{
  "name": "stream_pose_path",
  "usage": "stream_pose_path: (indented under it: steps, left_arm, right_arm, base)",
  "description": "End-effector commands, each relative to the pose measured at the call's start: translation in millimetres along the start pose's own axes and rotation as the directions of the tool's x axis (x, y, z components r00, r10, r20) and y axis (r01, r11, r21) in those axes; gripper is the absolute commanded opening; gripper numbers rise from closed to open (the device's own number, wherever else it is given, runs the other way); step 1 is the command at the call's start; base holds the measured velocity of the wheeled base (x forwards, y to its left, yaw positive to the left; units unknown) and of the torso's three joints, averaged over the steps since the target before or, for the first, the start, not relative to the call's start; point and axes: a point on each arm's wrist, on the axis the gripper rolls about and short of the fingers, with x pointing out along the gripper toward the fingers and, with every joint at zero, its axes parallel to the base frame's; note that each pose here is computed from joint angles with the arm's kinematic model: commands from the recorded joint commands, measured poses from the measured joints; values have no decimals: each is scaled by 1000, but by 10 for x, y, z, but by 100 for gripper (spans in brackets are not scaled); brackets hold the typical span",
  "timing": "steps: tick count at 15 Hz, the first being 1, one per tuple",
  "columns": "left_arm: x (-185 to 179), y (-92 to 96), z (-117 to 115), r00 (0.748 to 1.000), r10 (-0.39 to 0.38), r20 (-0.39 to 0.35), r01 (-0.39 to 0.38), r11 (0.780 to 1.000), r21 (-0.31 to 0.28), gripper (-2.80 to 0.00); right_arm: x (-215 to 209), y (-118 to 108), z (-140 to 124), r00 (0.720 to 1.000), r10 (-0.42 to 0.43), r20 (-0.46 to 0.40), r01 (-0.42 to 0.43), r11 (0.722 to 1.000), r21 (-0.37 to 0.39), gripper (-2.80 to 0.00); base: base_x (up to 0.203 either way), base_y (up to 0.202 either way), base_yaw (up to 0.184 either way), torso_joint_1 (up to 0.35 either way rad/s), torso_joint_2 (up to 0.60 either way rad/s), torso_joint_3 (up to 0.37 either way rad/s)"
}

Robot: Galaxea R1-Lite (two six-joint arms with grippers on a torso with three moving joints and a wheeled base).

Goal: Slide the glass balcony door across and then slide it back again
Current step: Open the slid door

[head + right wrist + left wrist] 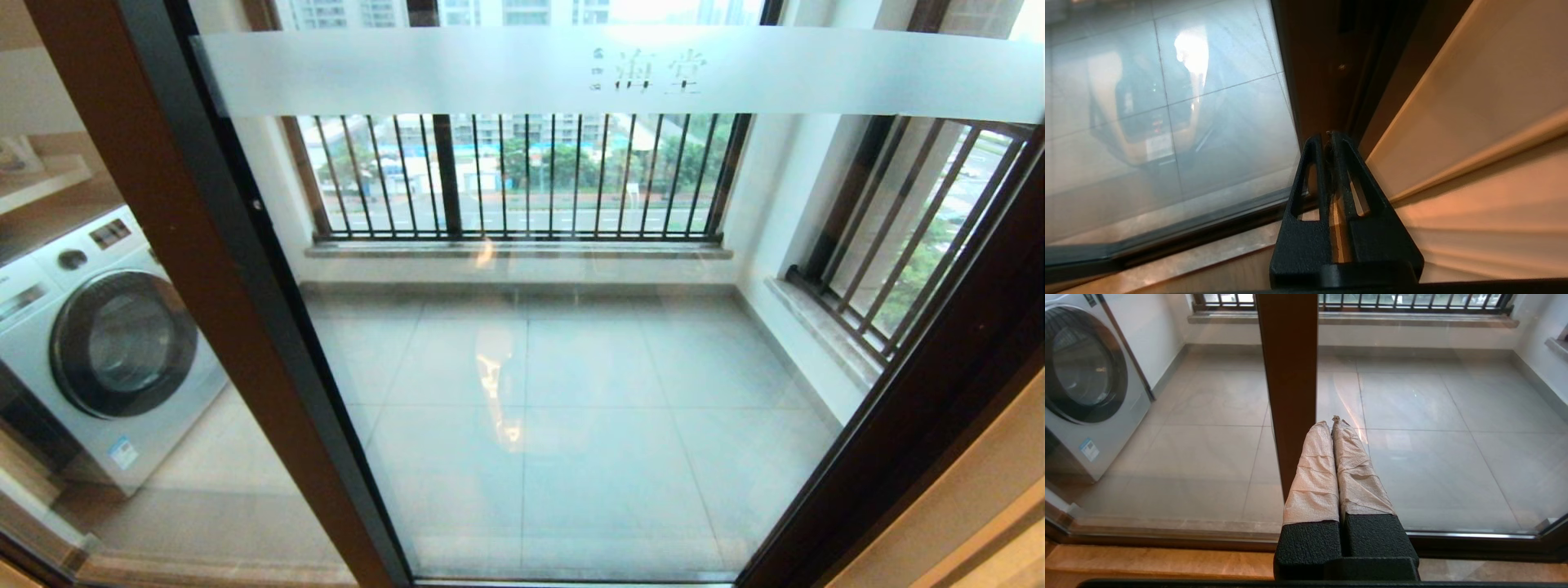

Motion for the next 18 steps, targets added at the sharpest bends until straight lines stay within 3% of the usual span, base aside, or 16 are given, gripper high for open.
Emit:
stream_pose_path:
  steps: [1, 7, 9, 11, 14, 18]
  left_arm:
    - [0, 0, 0, 1000, 1, 0, -1, 1000, 0, -280]
    - [-1, 0, 0, 1000, 0, 1, 0, 1000, 0, -280]
    - [0, 0, 0, 1000, 1, 0, -1, 1000, 0, -280]
    - [0, 0, 0, 1000, 1, 0, -1, 1000, 0, -280]
    - [0, 0, 0, 1000, -1, 0, 1, 1000, 0, -280]
    - [0, 0, 0, 1000, -1, 0, 1, 1000, 0, -280]
  right_arm:
    - [199, -75, -44, 1000, 5, -30, -4, 1000, 11, 0]
    - [353, -128, 88, 996, 87, 8, -87, 996, -2, 0]
    - [316, -106, 217, 988, 142, 56, -137, 986, -93, 0]
    - [232, -48, 322, 983, 158, 92, -146, 982, -124, 0]
    - [399, -84, 166, 983, 178, 33, -174, 980, -93, 0]
    - [592, -151, 164, 983, 183, 14, -181, 980, -78, 0]
  base:
    - [0, 0, 0, 0, 0, 0]
    - [0, 0, 0, 0, 0, 0]
    - [0, 0, 0, 0, 0, 0]
    - [0, 0, 0, 0, 0, 0]
    - [0, 0, 0, 0, 0, 0]
    - [0, 0, 0, 0, 0, 0]
